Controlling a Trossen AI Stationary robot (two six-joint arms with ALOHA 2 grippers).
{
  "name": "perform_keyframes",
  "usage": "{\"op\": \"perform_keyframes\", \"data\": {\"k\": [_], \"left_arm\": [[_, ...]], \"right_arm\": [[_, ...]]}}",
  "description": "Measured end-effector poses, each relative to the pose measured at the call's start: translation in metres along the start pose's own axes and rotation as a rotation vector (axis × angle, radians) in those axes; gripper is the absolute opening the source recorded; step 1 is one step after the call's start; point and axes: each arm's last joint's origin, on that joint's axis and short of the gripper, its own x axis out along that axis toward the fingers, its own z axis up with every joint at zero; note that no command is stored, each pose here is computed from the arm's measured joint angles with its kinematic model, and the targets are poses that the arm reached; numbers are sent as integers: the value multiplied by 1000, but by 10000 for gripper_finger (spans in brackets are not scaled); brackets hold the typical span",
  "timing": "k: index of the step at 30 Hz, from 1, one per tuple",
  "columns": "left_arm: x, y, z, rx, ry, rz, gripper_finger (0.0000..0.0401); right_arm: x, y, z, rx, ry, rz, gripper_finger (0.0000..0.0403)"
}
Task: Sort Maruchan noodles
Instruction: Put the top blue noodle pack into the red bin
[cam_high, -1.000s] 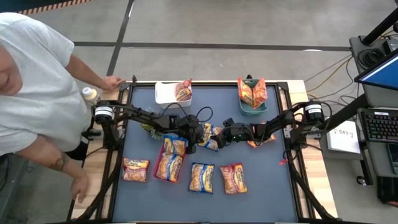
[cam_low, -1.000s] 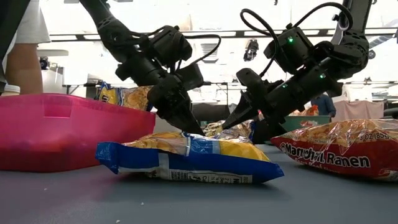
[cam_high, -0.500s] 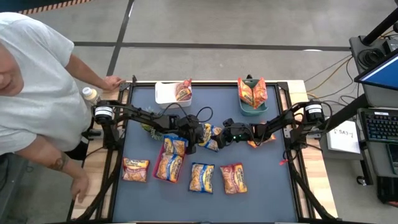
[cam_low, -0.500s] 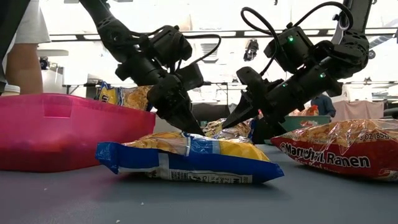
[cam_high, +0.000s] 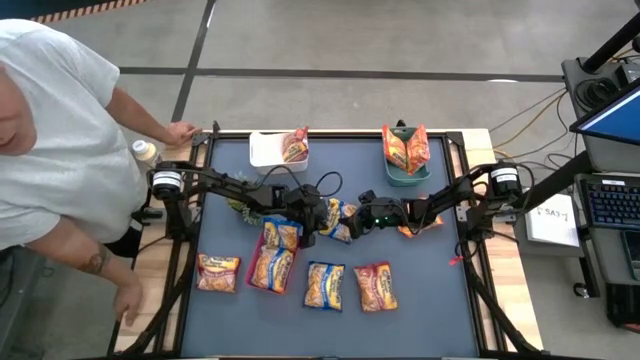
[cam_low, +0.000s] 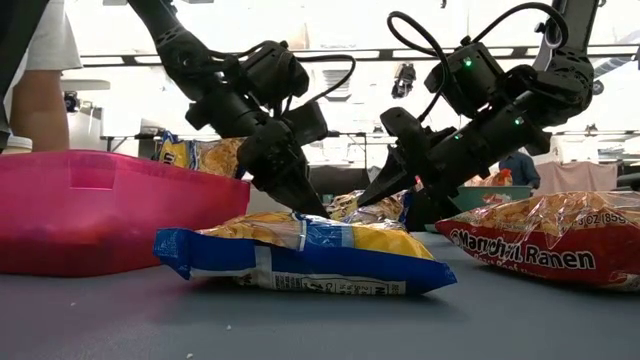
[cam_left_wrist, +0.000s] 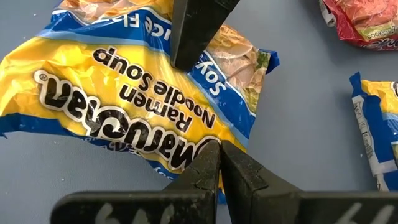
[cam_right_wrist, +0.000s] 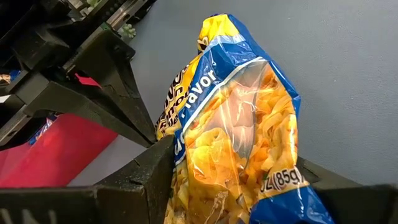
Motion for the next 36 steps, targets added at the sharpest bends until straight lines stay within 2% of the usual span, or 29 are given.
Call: {"op": "perform_keyframes", "data": {"k": [6,22,27,36], "left_arm": [[0,0,1,3,-19,2,3],[-18,-2,18,46,-111,14,46],[-43,-7,34,102,-197,11,45],[-110,-25,61,201,-403,-31,45]], "right_arm": [[0,0,0,0,-2,-3,187],[0,0,0,1,-2,0,186],[-3,3,3,4,0,11,186],[-15,14,15,0,-33,58,186]]}}
